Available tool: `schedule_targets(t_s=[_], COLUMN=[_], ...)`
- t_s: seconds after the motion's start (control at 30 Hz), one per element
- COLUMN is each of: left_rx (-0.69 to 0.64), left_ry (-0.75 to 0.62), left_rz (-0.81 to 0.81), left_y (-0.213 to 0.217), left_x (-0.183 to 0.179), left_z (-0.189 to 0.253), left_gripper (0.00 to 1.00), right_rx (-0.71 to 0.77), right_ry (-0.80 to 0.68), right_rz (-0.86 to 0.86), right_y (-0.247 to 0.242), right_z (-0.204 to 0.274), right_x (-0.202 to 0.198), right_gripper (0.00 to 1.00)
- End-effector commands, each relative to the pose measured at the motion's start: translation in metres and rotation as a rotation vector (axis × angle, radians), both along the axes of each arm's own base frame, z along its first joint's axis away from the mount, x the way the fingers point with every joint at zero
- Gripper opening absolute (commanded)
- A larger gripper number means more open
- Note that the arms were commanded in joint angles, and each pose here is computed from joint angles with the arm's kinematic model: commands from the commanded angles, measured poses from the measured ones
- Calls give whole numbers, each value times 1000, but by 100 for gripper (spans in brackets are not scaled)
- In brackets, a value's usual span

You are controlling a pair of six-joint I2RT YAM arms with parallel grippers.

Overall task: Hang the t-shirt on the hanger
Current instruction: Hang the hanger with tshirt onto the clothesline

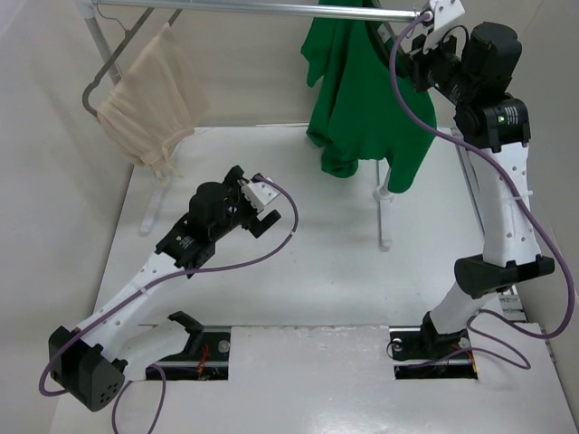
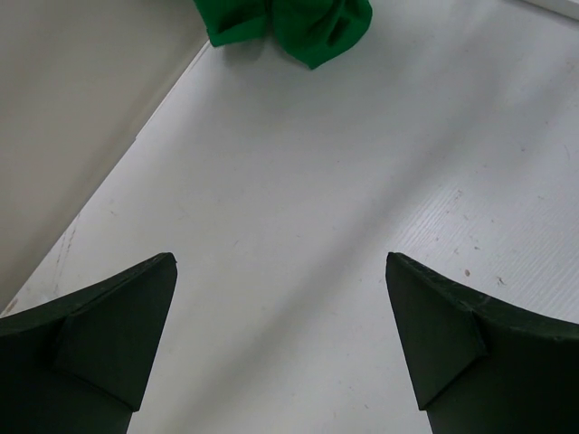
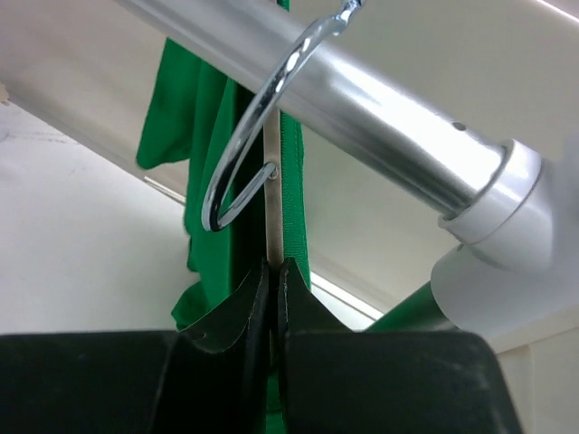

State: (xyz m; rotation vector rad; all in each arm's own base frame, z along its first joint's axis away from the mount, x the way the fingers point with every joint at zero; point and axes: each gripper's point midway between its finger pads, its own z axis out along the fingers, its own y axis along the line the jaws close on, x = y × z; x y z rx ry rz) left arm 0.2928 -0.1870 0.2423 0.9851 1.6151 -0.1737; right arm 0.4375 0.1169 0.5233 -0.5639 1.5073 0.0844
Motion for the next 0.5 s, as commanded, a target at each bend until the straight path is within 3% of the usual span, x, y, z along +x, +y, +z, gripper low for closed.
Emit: schedule_targets(t_s=[0.0, 0.13, 0.47], left_rx=[-45, -50, -42], left_ry=[-55, -63, -56], left_rz=[2, 2, 10], left_y=[-2, -2, 2], left_x=[0, 1, -3], left_z=[18, 20, 12], left_gripper=[100, 100, 100], right_rx=[83, 100, 115], right_ry=[-208, -147, -68], right_rz=[-40, -45, -6], right_y=[-11, -12, 0], right_z=[67, 41, 1], right_x=[-7, 28, 50], right_gripper=[0, 0, 0])
